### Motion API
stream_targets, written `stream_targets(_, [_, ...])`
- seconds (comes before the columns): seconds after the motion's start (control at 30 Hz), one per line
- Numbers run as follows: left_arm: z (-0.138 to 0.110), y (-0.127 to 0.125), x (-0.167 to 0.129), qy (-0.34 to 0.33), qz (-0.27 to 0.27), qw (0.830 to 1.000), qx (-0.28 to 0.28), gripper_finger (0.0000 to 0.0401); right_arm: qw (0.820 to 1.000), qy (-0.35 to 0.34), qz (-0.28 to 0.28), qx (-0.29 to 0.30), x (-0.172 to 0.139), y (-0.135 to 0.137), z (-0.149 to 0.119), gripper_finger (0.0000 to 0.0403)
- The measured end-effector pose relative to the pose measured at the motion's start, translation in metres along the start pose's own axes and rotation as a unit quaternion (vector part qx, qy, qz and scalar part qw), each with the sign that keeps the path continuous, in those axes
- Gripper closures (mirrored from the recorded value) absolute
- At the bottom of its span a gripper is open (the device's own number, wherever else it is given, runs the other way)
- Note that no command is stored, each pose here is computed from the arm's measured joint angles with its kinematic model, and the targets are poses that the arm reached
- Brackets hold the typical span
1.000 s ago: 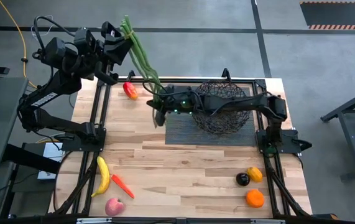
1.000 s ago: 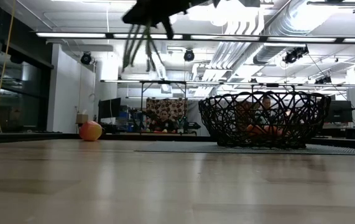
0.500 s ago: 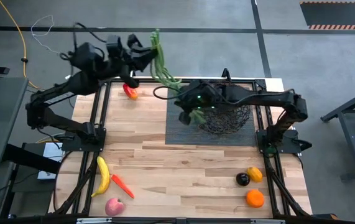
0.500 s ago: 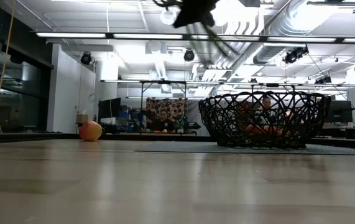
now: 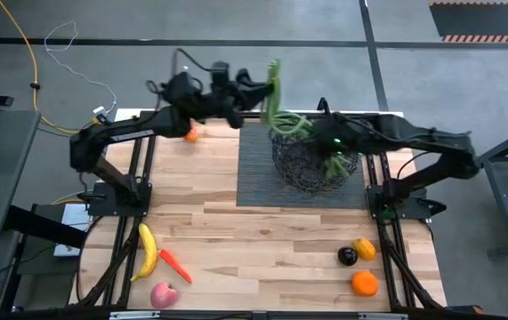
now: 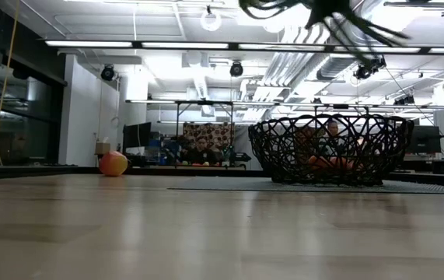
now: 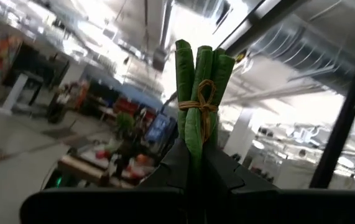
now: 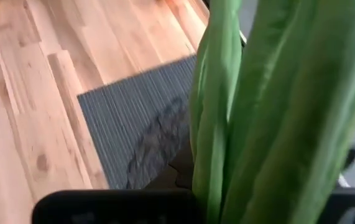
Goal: Build produce basket
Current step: Put the leaf lettuce into the wire basket
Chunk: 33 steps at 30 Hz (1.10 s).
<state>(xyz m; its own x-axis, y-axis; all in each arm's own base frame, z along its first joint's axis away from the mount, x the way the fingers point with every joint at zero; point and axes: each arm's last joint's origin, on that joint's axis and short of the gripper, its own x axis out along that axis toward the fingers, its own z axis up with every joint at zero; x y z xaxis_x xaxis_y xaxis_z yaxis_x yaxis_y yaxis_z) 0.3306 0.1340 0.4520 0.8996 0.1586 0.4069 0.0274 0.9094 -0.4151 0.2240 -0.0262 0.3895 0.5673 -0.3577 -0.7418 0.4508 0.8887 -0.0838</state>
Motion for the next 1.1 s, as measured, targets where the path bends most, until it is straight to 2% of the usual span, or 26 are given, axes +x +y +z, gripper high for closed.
stream_targets(0.13, [-0.018, 0.014, 0.023, 0.025, 0.012, 1.0, -0.011, 0.0392, 0.999, 0.006, -0.007, 0.036, -0.008, -0.011, -0.036, 0.0403])
stream_targets(0.23, [-0.038, 0.033, 0.037, 0.059, 0.038, 0.997, -0.034, 0.0392, 0.999, 0.016, 0.001, 0.049, -0.011, -0.016, -0.052, 0.0403])
stream_targets(0.37, [-0.064, 0.061, 0.053, 0.102, 0.076, 0.991, -0.051, 0.0392, 0.999, 0.013, 0.024, 0.04, -0.015, -0.016, -0.055, 0.0403])
stream_targets(0.53, [-0.095, 0.1, 0.063, 0.145, 0.13, 0.978, -0.078, 0.0392, 0.996, 0.024, 0.089, -0.005, -0.007, -0.008, -0.048, 0.0403])
stream_targets(0.67, [-0.106, 0.126, 0.064, 0.146, 0.159, 0.97, -0.111, 0.0392, 0.99, 0.061, 0.114, -0.058, 0.007, -0.001, -0.047, 0.0403])
stream_targets(0.87, [-0.133, 0.154, 0.06, 0.171, 0.205, 0.948, -0.172, 0.0392, 0.974, 0.117, 0.11, -0.162, 0.026, 0.004, -0.049, 0.0403])
stream_targets(1.1, [-0.149, 0.161, 0.057, 0.196, 0.223, 0.931, -0.213, 0.0392, 0.929, 0.17, 0.082, -0.319, 0.032, -0.007, -0.056, 0.0403])
